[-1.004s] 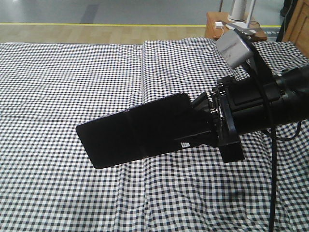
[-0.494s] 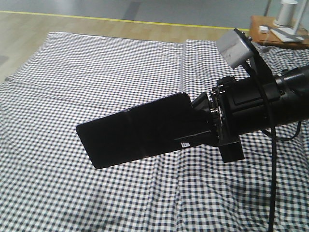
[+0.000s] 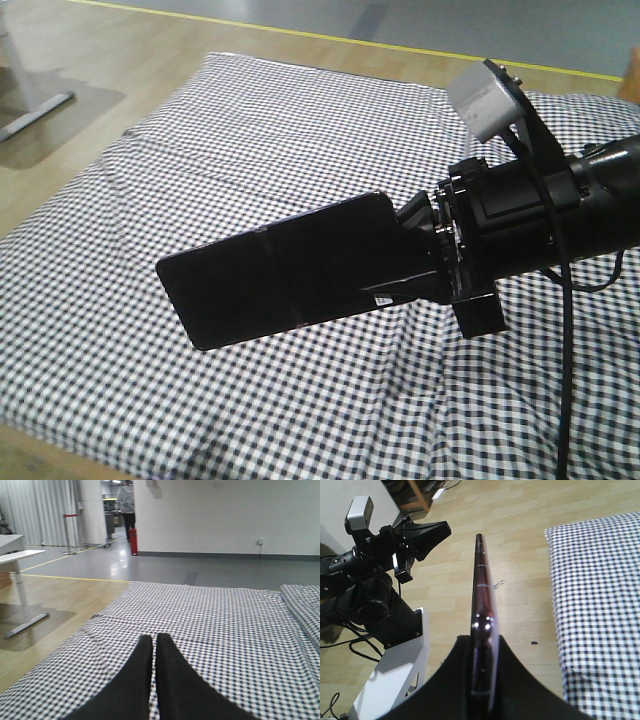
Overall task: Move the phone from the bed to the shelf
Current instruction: 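Hold the phone in the right gripper while the base turns away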
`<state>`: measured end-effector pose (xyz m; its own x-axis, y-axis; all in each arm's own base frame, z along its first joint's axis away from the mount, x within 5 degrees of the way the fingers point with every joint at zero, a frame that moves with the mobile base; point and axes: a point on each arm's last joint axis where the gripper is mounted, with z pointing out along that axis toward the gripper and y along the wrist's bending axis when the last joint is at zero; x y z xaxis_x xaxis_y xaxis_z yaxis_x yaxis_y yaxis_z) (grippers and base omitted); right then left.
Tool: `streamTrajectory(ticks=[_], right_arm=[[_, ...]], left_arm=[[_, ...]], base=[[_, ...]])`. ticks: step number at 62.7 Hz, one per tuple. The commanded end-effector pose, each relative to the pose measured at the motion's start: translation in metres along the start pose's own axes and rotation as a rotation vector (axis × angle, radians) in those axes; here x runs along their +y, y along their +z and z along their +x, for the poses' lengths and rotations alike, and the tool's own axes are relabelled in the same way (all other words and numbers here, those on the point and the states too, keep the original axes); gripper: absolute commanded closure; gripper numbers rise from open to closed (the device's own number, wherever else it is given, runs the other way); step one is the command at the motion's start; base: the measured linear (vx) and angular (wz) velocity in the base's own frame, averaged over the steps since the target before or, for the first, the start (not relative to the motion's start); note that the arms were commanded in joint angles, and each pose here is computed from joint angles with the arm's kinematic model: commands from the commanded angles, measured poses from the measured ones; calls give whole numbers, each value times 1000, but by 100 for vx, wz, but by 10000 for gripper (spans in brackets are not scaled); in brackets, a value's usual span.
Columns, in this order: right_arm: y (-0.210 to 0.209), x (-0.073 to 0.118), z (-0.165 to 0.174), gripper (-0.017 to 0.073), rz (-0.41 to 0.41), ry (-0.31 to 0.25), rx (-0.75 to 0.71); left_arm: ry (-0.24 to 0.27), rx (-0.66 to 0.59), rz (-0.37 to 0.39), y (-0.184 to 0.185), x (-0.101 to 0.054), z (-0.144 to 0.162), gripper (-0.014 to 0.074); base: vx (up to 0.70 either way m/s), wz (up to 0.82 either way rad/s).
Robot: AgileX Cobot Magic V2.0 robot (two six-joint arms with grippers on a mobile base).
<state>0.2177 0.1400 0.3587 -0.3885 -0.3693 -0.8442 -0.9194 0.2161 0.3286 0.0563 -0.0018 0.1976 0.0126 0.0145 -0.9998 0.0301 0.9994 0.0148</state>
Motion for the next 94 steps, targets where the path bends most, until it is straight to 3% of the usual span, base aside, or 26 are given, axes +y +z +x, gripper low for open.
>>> streamTrajectory(ticks=[1,94], right_arm=[[-9,19,-14,561,-87,-33,-81],[-9,19,-14,561,-87,-32,-81]], left_arm=[[-20,-100,2,-2,0,-15,592],[-20,-100,2,-2,0,-15,592]], base=[[-10,40],[-8,45]])
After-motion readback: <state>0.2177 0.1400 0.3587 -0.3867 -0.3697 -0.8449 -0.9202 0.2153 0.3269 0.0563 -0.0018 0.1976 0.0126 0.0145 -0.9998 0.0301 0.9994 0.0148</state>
